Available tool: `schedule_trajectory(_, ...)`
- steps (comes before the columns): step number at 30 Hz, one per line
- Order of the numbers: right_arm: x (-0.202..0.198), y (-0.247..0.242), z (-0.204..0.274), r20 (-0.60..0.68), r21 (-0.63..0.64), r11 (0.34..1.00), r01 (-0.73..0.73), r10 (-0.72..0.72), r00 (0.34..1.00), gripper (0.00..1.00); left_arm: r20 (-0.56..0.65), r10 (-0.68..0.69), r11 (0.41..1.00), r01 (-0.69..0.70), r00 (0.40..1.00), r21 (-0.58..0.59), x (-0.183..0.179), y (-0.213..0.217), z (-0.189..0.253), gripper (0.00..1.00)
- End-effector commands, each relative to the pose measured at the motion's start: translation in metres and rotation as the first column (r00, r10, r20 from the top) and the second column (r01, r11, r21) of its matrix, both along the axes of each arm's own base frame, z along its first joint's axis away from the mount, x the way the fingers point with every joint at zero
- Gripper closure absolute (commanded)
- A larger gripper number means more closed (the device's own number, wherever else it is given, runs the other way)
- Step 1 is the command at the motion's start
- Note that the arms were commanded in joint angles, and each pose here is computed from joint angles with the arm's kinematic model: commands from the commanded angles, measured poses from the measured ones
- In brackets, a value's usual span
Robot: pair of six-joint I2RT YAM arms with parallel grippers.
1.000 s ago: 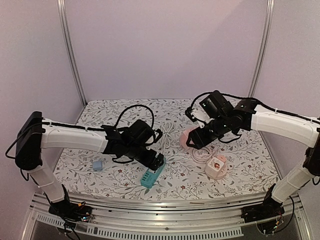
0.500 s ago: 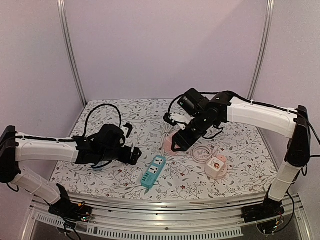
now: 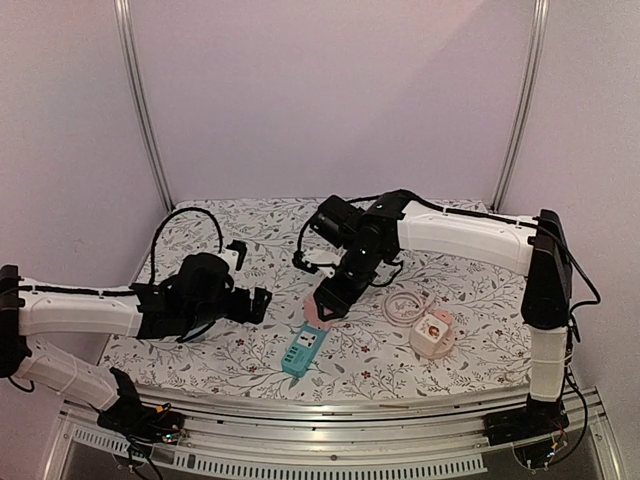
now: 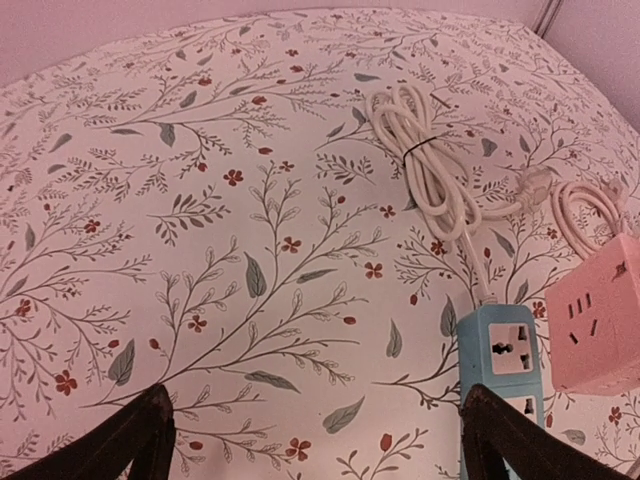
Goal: Insert the plug
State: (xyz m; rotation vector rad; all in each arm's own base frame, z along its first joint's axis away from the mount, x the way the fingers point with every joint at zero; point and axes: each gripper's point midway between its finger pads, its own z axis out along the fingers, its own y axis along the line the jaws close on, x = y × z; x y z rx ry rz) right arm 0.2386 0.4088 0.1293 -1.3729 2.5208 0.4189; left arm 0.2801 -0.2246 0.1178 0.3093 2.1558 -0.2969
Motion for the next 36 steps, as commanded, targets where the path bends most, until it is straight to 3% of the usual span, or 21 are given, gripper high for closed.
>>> schedule_trajectory(1,0.002,0.005,-0.008,0.001,-0.038,0.999,-0.012,0.012,1.0,1.0,0.034,0.034,0.999,-0.033,0.999,-0.029,0.004,0.008,0.006,0.01)
schedule_trajectory(36,0.019,0.022,-0.037,0.018,-0.106,0.992,-0.066,0.068,0.998,1.0,0.071,0.053,0.998,-0.05,0.996,-0.041,0.004,0.016,0.008,0.01)
